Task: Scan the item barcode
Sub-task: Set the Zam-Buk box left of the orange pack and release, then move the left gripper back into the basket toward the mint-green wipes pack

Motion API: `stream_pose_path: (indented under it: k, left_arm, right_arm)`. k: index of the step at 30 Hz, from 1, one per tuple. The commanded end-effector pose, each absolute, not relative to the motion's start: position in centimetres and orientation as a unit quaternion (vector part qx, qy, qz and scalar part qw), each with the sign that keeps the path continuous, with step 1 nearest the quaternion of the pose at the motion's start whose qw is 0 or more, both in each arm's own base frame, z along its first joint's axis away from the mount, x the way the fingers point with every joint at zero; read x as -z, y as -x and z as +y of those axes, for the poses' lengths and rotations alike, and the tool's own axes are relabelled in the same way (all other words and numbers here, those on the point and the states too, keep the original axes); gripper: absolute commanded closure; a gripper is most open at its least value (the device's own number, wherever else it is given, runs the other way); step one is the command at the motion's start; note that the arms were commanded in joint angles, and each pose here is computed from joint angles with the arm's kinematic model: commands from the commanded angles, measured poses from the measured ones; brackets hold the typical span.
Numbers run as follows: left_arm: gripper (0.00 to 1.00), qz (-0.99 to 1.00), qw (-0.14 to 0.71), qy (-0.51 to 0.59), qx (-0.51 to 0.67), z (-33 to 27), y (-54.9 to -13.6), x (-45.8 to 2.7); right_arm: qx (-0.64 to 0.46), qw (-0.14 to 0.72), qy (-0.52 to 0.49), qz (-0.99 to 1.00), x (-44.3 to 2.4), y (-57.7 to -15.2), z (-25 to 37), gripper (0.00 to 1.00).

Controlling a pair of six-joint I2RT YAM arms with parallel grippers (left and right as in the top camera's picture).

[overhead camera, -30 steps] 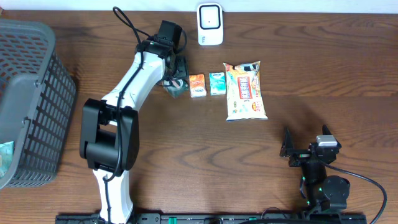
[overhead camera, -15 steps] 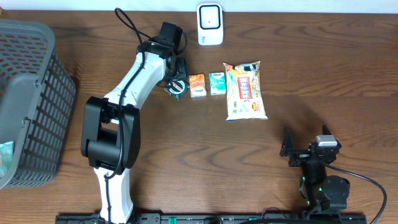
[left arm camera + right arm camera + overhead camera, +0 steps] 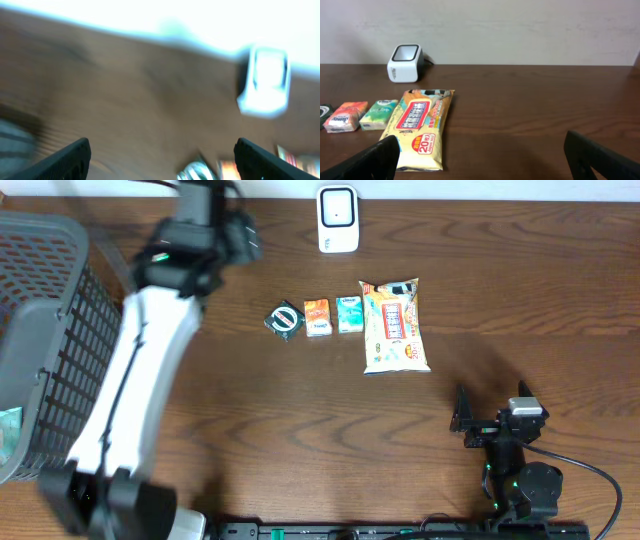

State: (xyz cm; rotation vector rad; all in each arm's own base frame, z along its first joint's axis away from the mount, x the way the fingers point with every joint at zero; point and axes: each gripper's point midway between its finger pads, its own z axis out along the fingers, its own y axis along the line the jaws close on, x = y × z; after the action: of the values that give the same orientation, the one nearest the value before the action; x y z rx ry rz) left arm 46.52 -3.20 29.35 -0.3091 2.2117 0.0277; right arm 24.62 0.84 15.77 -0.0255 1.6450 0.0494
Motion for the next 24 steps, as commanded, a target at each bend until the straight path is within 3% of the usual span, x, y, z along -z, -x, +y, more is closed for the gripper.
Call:
stream_pose_path:
  k: [1, 6, 7, 8, 10, 17, 24]
  left_arm:
    - [0.09, 0.837, 0.504, 0.196, -0.086, 3.8, -44.6, -35.3]
    - [0.09, 0.773, 0.554, 0.283, -0.123, 12.3, -41.2, -40.3]
    - [0.08, 0.762, 0.555, 0.304, -0.137, 14.5, -40.3, -40.6]
    - [0.01, 0.753, 0.552, 0.325, -0.149, 16.4, -39.5, -40.6]
    - [0.02, 0.738, 0.536, 0.373, -0.169, 20.2, -37.7, -40.0]
    - [0.02, 0.735, 0.390, 0.504, -0.232, 30.1, -30.3, -32.4]
    - [0.02, 0.695, 0.226, 0.627, -0.271, 35.0, -23.2, -23.7]
  right_arm:
    - [-0.017, 0.680, 0.014, 0.733, -15.6, -24.6, 0.8, 0.01]
    - [-0.017, 0.680, 0.014, 0.733, -15.6, -24.6, 0.8, 0.01]
    - [-0.017, 0.680, 0.014, 0.733, -15.6, -24.6, 0.8, 0.01]
    - [-0.017, 0.680, 0.014, 0.733, -15.6, -24.6, 0.8, 0.01]
    - [-0.017, 0.680, 0.014, 0.733, -15.6, -24.6, 0.8, 0.01]
    - [-0.017, 0.680, 0.014, 0.733, -15.6, -24.6, 0.8, 0.01]
    - [-0.017, 0.680, 0.014, 0.733, -15.6, -24.6, 0.8, 0.01]
